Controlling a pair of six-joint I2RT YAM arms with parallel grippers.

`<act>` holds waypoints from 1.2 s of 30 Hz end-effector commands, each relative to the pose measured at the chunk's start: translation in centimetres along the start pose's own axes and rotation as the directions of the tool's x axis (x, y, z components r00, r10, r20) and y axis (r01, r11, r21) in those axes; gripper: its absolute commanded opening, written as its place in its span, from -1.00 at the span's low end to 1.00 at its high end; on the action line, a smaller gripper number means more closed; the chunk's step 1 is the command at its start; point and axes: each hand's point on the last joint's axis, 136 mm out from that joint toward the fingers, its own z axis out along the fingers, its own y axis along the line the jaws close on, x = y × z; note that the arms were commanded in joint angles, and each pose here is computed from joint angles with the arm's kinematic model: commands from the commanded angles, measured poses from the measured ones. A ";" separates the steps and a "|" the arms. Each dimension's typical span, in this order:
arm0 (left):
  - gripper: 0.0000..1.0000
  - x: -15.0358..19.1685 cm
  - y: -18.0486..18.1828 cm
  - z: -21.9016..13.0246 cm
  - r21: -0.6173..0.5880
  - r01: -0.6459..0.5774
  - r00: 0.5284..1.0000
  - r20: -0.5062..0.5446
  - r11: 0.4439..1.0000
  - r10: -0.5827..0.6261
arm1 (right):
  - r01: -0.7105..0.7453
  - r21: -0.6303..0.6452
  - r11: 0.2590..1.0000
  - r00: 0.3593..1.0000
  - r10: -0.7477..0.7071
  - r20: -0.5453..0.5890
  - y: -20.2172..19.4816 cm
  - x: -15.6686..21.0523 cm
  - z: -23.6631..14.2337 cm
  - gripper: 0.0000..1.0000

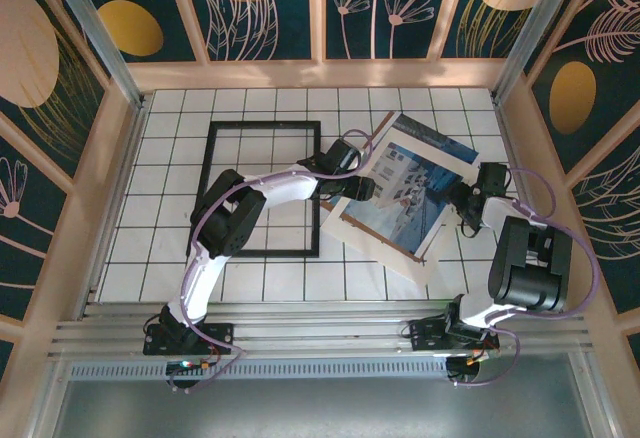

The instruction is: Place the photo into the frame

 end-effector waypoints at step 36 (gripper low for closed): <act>0.52 2.5 -0.3 1.0 0.042 0.026 0.999 -0.049 0.999 -0.024 | -0.010 -0.409 0.913 0.999 0.028 0.039 4.2 0.3 -3.5 0.52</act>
